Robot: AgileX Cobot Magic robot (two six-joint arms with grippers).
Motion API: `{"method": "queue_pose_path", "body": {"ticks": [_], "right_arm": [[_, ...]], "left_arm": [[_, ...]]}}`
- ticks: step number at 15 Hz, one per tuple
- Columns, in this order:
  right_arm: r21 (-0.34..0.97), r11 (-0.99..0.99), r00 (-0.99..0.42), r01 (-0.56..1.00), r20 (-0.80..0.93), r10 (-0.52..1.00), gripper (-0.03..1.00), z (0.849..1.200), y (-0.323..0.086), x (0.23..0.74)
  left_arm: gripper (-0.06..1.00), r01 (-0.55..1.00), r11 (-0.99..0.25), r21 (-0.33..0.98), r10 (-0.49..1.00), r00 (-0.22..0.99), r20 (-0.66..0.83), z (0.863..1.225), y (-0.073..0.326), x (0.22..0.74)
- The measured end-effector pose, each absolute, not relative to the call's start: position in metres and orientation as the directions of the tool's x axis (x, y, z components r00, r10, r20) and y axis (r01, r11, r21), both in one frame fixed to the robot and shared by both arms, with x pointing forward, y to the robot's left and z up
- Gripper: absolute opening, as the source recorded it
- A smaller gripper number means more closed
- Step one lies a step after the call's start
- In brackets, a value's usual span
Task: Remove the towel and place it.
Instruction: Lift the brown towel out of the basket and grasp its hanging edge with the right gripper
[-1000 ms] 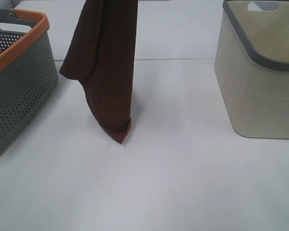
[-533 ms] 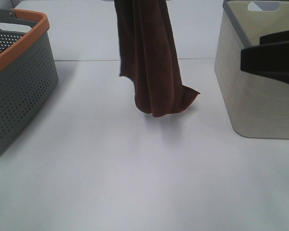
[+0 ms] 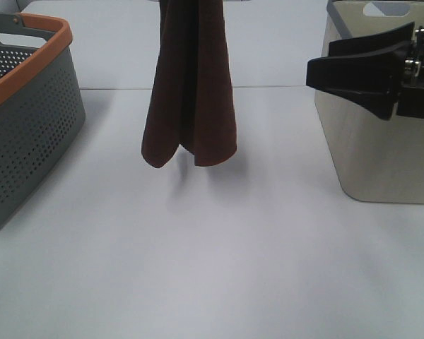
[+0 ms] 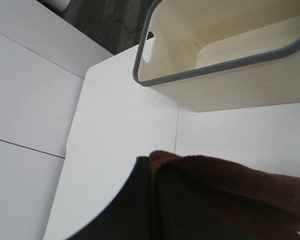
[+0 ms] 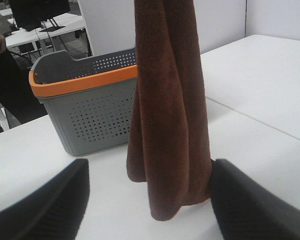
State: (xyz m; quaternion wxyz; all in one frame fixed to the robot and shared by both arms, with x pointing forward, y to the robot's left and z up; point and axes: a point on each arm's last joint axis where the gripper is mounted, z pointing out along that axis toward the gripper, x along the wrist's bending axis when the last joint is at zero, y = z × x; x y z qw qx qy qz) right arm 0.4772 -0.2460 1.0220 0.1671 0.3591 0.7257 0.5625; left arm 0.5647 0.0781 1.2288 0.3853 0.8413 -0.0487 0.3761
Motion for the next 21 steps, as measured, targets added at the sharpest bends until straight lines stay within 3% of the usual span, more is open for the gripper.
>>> {"method": "queue_pose_path", "body": {"ticks": [5, 8, 17, 21], "right_arm": [[0.903, 0.262, -0.743, 0.341, 0.087, 0.663, 0.6, 1.009, -0.194, 0.521], [0.898, 0.303, -0.77, 0.319, 0.059, 0.636, 0.6, 1.008, -0.169, 0.536], [0.95, 0.253, -0.811, 0.182, 0.0, 0.585, 0.6, 1.046, -0.154, 0.564], [0.954, 0.207, -0.87, 0.216, 0.091, 0.485, 0.59, 1.032, -0.143, 0.568]], "left_arm": [[0.0, -0.467, -0.72, 0.513, 0.109, 0.654, 0.749, 1.229, 0.078, 0.565], [0.0, -0.564, -0.729, 0.388, -0.036, 0.598, 0.801, 1.226, 0.078, 0.562], [0.0, -0.654, -0.714, 0.251, -0.186, 0.522, 0.832, 1.208, 0.071, 0.574], [0.0, -0.653, -0.715, 0.25, -0.171, 0.51, 0.843, 1.209, 0.07, 0.576]]}}
